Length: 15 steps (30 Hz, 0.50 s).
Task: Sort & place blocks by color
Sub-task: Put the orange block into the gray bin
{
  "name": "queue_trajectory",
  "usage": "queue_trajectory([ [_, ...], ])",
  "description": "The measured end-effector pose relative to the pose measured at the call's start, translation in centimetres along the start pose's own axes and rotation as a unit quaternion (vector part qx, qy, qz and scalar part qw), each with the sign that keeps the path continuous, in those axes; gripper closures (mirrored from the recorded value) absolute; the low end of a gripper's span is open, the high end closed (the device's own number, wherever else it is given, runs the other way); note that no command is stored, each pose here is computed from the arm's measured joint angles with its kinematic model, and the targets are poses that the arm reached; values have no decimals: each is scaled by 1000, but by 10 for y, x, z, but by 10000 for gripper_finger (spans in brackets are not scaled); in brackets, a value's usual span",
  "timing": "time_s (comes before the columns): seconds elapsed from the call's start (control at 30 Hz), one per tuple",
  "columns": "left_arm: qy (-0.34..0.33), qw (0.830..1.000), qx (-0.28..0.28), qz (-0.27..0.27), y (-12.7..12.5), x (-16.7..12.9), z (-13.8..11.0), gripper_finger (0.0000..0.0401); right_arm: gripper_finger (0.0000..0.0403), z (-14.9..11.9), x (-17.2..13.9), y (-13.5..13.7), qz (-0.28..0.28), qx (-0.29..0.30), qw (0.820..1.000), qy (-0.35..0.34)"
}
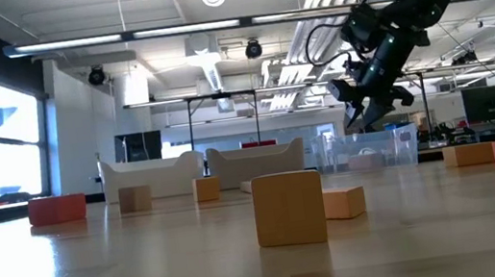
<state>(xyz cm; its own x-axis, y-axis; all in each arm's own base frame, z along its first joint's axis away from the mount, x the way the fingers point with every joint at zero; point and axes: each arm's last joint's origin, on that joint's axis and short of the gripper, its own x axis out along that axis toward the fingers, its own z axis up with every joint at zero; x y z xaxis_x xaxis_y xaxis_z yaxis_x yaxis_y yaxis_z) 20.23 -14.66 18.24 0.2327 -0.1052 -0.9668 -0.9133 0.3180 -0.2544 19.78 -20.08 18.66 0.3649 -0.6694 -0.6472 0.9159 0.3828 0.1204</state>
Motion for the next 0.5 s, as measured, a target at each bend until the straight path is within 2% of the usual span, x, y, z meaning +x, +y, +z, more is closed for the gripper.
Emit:
queue_trajectory([
  [0.27, 19, 999, 4, 28, -2, 15, -4, 188, 217, 8, -3, 8, 13, -3, 1000, -11],
  [0.5, 25, 999, 7, 31, -2, 18, -6, 188, 217, 10, -4, 11, 17, -6, 1000, -15],
])
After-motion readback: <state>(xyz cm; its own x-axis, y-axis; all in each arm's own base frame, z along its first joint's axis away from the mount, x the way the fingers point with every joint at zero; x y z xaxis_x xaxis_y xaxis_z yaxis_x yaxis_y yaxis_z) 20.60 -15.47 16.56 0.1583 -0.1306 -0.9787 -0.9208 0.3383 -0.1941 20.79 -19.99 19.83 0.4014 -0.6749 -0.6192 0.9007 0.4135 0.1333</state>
